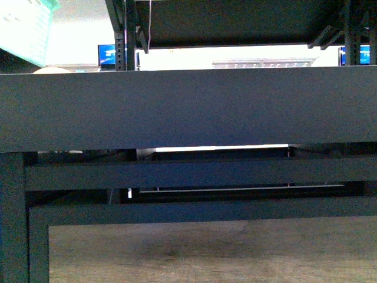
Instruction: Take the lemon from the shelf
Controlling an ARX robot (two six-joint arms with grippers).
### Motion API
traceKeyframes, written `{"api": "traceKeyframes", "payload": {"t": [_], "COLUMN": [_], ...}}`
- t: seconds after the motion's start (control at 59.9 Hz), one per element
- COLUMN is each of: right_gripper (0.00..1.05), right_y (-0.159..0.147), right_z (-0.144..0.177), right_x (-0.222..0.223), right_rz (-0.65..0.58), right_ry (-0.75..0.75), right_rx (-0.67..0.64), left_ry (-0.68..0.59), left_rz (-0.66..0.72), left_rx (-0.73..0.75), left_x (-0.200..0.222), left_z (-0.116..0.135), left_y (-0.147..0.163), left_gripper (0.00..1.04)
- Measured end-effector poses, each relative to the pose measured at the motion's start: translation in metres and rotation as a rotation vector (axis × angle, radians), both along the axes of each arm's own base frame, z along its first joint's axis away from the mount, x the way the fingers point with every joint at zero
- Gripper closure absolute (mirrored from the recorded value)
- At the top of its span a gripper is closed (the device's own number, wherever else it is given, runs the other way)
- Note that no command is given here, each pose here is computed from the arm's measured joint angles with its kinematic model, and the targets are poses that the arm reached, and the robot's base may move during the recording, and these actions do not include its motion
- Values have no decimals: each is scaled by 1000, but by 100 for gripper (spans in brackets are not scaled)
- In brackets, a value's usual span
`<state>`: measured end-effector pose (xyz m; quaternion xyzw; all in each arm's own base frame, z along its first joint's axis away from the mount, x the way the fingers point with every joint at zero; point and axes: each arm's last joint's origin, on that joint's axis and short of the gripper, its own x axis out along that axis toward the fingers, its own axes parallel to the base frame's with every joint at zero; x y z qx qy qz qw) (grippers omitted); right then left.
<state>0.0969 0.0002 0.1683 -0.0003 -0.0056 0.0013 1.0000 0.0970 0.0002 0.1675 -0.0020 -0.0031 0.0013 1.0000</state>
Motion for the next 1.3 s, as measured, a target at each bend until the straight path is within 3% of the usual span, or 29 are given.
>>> {"api": "traceKeyframes", "payload": {"t": [1.302], "right_gripper": [7], "right_y": [0], "right_z": [0], "right_x": [0], "right_rz": [0], "right_ry": [0], "right_rx": [0], "left_ry": [0], "left_rz": [0], "left_rx": [0], "left_x": [0], "left_z": [0], "left_y": [0], "left_gripper": [8]}}
